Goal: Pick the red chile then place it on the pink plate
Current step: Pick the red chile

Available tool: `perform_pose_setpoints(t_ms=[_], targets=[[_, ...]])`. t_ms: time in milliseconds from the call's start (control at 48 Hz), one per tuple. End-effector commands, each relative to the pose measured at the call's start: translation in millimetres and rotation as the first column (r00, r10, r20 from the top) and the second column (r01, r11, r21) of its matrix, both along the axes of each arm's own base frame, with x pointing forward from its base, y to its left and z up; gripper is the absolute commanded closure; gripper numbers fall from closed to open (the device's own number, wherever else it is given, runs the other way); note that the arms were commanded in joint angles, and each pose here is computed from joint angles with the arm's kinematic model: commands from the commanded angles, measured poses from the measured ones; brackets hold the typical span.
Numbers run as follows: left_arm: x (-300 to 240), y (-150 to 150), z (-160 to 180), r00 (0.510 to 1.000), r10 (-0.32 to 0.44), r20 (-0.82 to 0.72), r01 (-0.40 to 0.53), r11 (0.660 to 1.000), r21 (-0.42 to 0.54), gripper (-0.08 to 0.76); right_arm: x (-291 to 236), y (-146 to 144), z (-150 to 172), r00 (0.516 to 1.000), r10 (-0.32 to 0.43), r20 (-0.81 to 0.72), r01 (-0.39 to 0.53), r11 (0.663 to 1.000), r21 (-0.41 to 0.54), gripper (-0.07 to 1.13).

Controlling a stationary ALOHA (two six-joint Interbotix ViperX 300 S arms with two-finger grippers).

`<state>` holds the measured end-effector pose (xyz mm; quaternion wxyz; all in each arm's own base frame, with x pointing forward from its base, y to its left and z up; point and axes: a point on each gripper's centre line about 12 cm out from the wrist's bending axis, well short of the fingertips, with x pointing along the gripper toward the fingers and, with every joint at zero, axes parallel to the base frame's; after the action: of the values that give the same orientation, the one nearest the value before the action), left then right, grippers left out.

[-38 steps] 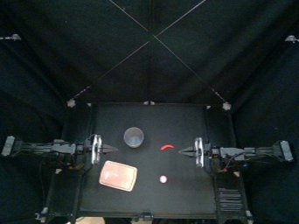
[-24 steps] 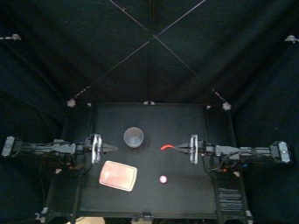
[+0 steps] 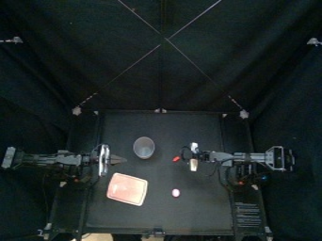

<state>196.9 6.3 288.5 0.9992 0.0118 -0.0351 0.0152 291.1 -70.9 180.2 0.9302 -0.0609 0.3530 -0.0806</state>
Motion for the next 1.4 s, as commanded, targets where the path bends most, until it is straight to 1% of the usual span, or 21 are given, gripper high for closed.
perform_pose_setpoints(t_ms=[21, 104, 208, 271, 625, 771, 938, 1021, 1083, 1188, 1292, 1396], targets=[[1, 0, 6, 1.0, 0.001, 0.018, -0.001, 1.0, 0.005, 0.692, 6, -6, 2, 0.999, -0.029, -0.013, 0.03, 0.999, 0.017, 0.39], [1, 0, 5, 1.0, 0.001, 0.017, -0.001, 1.0, 0.005, 0.692, 5, -8, -3, 0.999, -0.04, -0.033, 0.041, 0.999, 0.026, 0.24], [1, 0, 5, 1.0, 0.001, 0.017, -0.001, 1.0, 0.004, 0.692, 5, -10, -9, 0.997, -0.053, -0.052, 0.055, 0.998, 0.037, 0.09], [1, 0, 6, 1.0, 0.001, 0.018, -0.001, 1.0, 0.005, 0.692, 5, -10, -13, 0.996, -0.059, -0.063, 0.062, 0.997, 0.045, 0.04], [1, 0, 5, 1.0, 0.001, 0.017, -0.001, 1.0, 0.005, 0.692, 17, -17, -41, 0.985, -0.062, -0.163, 0.071, 0.996, 0.055, 0.03], [0, 0, 5, 1.0, 0.001, 0.015, -0.001, 1.0, 0.005, 0.692, 23, -21, -54, 0.971, -0.064, -0.229, 0.08, 0.995, 0.06, 0.03], [0, 0, 5, 1.0, 0.001, 0.015, -0.001, 1.0, 0.005, 0.692, 33, -28, -61, 0.959, -0.075, -0.274, 0.095, 0.994, 0.061, 0.04], [0, 0, 5, 1.0, 0.001, 0.015, -0.001, 1.0, 0.005, 0.692, 36, -30, -63, 0.953, -0.077, -0.293, 0.098, 0.993, 0.06, 0.05], [0, 0, 4, 1.0, 0.001, 0.014, -0.001, 1.0, 0.005, 0.692, 37, -30, -65, 0.948, -0.075, -0.311, 0.099, 0.993, 0.061, 0.09], [0, 0, 5, 1.0, 0.002, 0.017, -0.002, 1.0, 0.005, 0.692, 38, -29, -68, 0.941, -0.07, -0.332, 0.095, 0.994, 0.062, 0.22], [0, 0, 5, 1.0, 0.002, 0.017, -0.002, 1.0, 0.005, 0.692, 40, -26, -69, 0.94, -0.062, -0.335, 0.088, 0.994, 0.062, 0.4], [0, 0, 4, 1.0, 0.001, 0.014, -0.001, 1.0, 0.005, 0.692, 43, -26, -66, 0.944, -0.062, -0.323, 0.087, 0.994, 0.061, 0.51]])
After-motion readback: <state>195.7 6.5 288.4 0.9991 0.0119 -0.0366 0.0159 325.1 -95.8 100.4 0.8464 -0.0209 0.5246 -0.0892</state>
